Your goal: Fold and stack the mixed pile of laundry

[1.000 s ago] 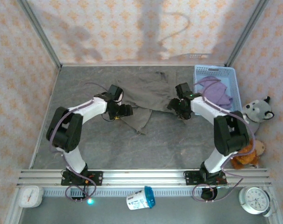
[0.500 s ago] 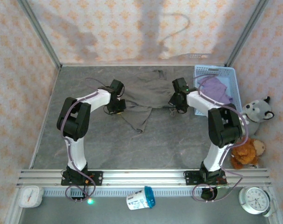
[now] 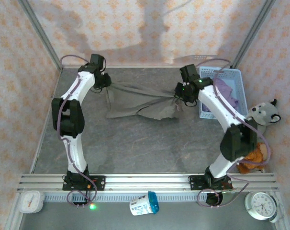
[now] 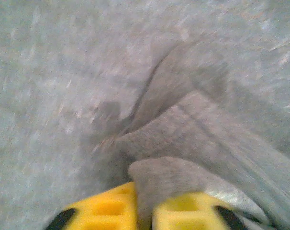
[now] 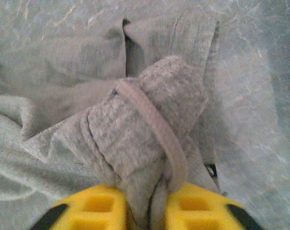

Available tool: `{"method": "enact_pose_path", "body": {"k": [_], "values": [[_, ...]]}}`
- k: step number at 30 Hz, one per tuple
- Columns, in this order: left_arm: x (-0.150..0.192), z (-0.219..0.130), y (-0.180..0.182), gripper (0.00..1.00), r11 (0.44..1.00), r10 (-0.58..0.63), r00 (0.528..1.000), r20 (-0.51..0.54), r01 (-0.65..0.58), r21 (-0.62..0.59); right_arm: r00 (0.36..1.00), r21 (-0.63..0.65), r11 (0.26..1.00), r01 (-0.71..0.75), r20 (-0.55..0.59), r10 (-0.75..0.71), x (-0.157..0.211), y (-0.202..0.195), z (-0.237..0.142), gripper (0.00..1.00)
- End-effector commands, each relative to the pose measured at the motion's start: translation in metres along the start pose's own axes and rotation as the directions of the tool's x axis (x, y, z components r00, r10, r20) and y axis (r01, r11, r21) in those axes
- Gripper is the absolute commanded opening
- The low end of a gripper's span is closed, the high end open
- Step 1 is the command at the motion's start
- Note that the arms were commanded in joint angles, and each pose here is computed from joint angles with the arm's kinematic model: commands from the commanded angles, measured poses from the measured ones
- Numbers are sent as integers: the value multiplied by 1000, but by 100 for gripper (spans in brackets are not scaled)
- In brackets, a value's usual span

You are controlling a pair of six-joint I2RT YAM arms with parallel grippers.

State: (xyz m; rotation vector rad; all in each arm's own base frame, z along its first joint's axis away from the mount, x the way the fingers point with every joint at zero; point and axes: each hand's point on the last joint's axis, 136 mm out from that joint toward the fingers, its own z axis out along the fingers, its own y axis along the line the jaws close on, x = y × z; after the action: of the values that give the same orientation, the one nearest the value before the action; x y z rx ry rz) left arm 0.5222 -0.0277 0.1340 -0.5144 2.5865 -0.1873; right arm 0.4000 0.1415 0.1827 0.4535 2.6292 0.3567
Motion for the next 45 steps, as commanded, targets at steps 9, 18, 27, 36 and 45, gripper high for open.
{"method": "enact_pose_path", "body": {"k": [9, 18, 27, 36, 45], "values": [[70, -8, 31, 84, 997, 1, 986, -164, -13, -71, 999, 191, 982, -15, -30, 21, -9, -16, 55, 69], [125, -1, 51, 83, 993, -99, 974, -202, 86, -75, 992, 87, 988, -125, -23, 128, 51, -46, 35, 72], [127, 28, 52, 79, 980, -192, 960, -204, 174, -100, 994, -10, 996, -93, -62, 93, 88, -25, 44, 78], [155, 51, 60, 28, 973, -220, 937, -273, 191, -127, 986, 13, 987, -160, -52, 161, 100, -39, 77, 62], [99, -2, 30, 0, 977, -213, 960, -182, 214, -13, 993, 12, 998, -69, 99, 67, 38, -11, 15, 0]]}}
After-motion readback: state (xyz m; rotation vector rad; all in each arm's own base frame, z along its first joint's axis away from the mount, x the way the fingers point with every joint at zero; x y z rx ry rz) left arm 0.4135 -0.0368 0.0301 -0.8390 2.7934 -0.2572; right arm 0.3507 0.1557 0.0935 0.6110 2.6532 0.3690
